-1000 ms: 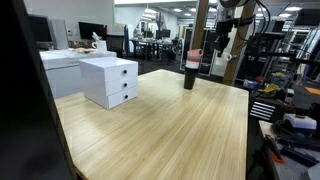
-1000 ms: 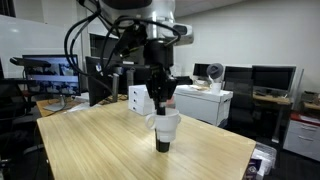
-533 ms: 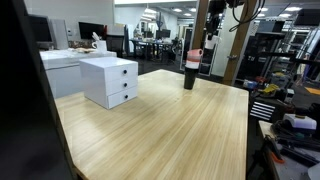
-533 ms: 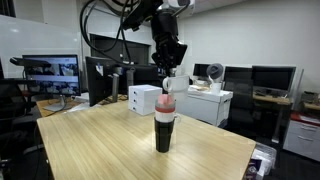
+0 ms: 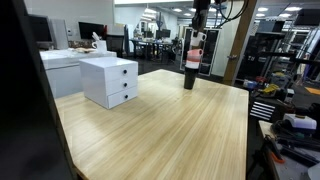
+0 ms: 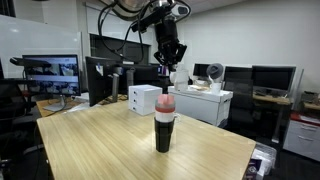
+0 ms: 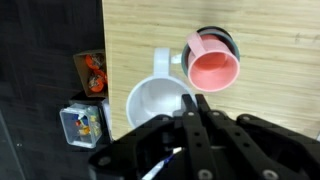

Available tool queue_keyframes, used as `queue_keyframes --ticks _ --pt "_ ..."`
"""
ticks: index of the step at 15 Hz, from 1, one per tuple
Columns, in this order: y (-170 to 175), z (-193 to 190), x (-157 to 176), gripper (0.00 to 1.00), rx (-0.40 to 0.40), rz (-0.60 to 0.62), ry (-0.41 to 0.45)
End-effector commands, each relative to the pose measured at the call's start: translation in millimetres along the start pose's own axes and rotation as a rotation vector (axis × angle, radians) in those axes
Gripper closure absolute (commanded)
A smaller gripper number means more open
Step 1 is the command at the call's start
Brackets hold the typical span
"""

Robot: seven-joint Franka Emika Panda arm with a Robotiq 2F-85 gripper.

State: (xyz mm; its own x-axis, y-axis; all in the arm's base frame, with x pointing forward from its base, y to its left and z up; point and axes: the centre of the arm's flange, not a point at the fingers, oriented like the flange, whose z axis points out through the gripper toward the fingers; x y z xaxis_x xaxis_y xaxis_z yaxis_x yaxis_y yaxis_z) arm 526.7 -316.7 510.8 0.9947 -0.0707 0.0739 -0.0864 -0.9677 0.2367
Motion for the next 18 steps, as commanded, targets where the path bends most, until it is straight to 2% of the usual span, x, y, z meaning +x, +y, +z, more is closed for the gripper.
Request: queue_keyframes --ticks 1,8,18 --pt "-9 7 28 0.96 0.033 -0.089 -0.011" --pt "-31 11 38 0.96 0.053 -0.163 -0.030" --pt "-40 -12 11 0.96 0.075 -0.184 -0.013"
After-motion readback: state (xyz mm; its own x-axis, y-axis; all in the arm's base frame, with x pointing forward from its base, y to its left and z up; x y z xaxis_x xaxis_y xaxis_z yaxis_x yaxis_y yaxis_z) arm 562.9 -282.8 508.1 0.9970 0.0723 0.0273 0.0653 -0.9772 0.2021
